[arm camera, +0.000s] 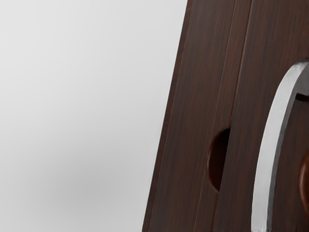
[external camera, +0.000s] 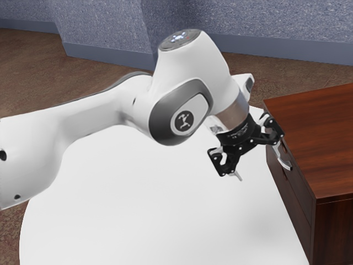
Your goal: Pull the drawer handle with one arm to open the drawer
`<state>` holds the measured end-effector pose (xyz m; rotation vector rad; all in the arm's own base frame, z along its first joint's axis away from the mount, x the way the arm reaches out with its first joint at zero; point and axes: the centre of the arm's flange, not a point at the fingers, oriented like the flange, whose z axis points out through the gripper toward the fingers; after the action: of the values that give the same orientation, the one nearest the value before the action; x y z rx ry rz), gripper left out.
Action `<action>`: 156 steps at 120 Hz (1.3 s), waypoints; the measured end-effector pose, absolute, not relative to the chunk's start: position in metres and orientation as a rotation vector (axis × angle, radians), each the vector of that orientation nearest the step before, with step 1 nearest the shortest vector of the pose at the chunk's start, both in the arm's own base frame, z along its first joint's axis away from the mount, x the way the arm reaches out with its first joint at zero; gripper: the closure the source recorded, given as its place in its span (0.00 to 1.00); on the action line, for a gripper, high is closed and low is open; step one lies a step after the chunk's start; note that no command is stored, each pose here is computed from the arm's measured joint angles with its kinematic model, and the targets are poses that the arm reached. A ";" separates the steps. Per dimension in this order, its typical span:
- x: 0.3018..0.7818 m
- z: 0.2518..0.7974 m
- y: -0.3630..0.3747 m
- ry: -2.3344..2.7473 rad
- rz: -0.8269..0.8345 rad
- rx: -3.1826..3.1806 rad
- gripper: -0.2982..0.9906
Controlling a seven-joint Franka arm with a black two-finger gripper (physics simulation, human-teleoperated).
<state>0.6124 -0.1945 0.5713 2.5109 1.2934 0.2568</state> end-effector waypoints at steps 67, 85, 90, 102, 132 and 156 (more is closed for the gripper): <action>0.614 0.561 -0.202 1.223 0.319 2.498 0.24; 0.615 0.561 -0.202 1.214 0.329 2.495 0.27; 0.615 0.561 -0.202 1.212 0.330 2.495 0.29; 0.615 0.561 -0.204 1.207 0.332 2.495 0.33; 0.614 0.562 -0.206 1.200 0.336 2.495 0.41; 0.614 0.559 -0.210 1.190 0.335 2.504 0.43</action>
<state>0.6143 -0.2095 0.5592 2.5041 1.1898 0.3348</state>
